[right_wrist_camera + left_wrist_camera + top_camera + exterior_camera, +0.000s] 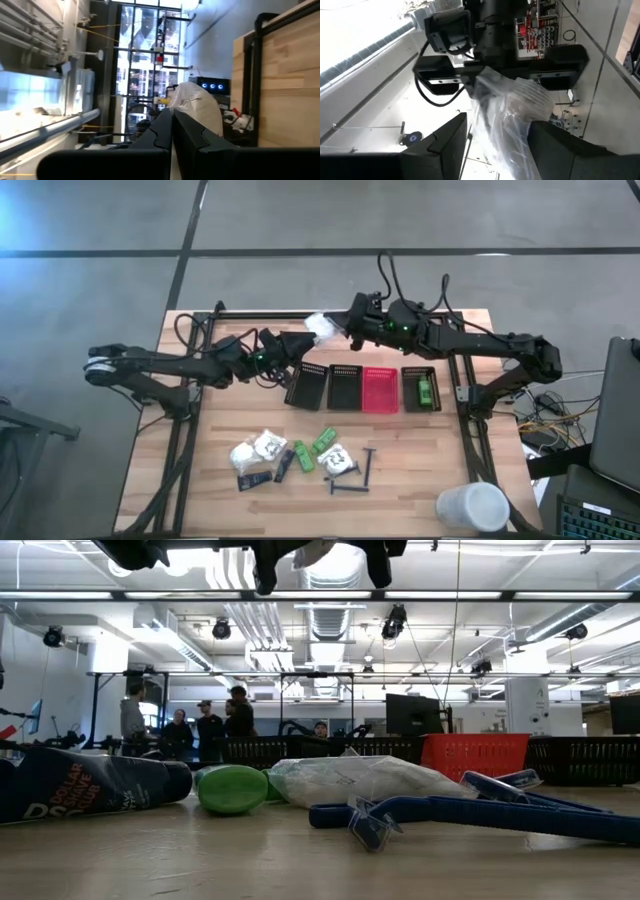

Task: Pick & Place Travel size toiletries
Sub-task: Put the white cotton pack into the left black bin

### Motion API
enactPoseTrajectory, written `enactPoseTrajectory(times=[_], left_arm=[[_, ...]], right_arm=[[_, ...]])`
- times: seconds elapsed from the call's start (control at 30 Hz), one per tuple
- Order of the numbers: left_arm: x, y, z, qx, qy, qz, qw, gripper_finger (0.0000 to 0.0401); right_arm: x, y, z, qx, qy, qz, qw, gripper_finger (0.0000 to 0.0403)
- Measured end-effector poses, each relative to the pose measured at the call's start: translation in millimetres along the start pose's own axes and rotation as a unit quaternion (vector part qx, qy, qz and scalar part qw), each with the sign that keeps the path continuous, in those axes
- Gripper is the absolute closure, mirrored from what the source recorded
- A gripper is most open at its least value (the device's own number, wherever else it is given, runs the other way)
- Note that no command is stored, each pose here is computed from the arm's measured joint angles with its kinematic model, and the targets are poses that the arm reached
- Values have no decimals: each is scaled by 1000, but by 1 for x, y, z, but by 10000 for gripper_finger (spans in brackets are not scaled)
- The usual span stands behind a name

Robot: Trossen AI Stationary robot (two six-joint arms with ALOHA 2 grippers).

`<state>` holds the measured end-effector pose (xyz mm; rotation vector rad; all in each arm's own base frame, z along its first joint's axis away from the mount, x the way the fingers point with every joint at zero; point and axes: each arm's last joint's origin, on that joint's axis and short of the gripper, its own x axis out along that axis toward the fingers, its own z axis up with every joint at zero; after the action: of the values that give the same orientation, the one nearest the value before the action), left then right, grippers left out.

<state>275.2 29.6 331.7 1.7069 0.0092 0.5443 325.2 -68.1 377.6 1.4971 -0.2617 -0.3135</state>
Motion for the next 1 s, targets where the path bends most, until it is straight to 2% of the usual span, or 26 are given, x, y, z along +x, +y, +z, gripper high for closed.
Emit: enactPoseTrajectory(times=[0.17, 0.27, 0.53, 0.67, 0.87, 1.0], left_arm=[[0, -3, 0, -11, 1, -18, 1000, 200], [0, -8, 1, -13, -2, -41, 999, 219], [-1, -10, 1, -10, 10, -50, 999, 337], [-1, -9, 1, -20, 30, -53, 998, 381], [-2, -9, 4, -29, 57, -61, 996, 388], [-4, -15, 8, -39, 59, -95, 993, 389]], right_arm=[[0, 3, 0, 4, -3, 17, 1000, 394], [0, 3, 0, 5, -2, 16, 1000, 394], [0, 3, 0, 3, -3, 16, 1000, 394], [0, 3, 0, 0, -3, 16, 1000, 394], [0, 0, 0, -14, -1, 0, 1000, 394], [-3, -10, 0, -29, 3, -59, 998, 389]])
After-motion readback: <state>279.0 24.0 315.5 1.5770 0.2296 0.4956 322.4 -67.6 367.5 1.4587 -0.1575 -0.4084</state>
